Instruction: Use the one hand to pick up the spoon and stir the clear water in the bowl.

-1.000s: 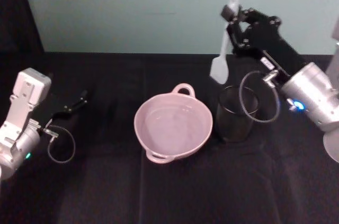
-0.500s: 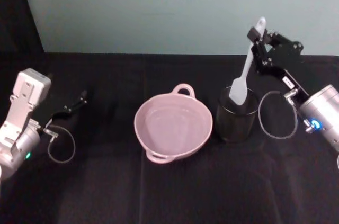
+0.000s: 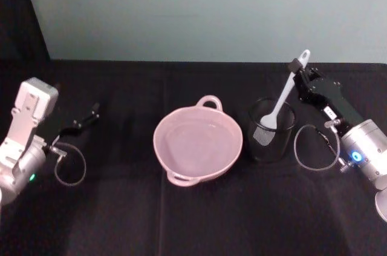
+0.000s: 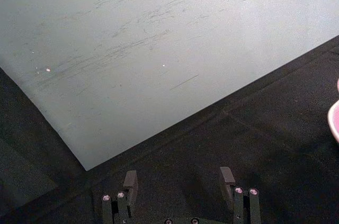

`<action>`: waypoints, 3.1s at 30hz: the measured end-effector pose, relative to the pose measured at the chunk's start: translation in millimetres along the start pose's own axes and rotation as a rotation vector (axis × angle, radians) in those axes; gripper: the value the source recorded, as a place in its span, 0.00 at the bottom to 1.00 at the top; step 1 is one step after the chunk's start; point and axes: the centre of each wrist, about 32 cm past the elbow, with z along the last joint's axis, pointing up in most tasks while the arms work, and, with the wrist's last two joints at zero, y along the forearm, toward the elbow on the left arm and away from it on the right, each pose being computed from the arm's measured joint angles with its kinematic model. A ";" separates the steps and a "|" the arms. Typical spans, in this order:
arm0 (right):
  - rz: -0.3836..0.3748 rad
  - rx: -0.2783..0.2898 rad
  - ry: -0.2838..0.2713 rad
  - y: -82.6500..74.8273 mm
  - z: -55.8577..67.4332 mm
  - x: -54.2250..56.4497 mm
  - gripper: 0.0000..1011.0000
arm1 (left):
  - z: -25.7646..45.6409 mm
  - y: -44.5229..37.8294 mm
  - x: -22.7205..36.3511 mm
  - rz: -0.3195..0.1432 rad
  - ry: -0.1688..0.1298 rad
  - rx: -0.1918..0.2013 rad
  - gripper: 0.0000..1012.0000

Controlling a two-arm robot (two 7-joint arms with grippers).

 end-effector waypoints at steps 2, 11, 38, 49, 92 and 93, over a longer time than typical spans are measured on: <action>-0.008 -0.001 0.023 -1.1 -2.8 2.0 0.11 | 0.0 0.0 0.0 0.000 0.000 0.000 1.00; -0.040 0.002 0.108 -5.1 -12.5 9.2 0.11 | 0.0 0.0 0.0 0.000 0.000 0.000 1.00; -0.110 -0.015 0.184 -29.0 -12.8 9.0 0.73 | 0.0 0.0 0.0 0.000 0.000 0.000 1.00; -0.128 -0.165 0.099 -65.2 23.7 2.0 0.99 | 0.0 0.0 0.0 0.000 0.000 0.000 1.00; -0.258 -0.330 -0.518 -21.0 -12.4 37.2 0.99 | 0.0 0.0 0.0 0.000 0.000 0.000 1.00; -0.258 -0.331 -0.517 -21.3 -12.4 37.2 0.99 | 0.0 0.0 0.0 0.000 0.000 0.000 1.00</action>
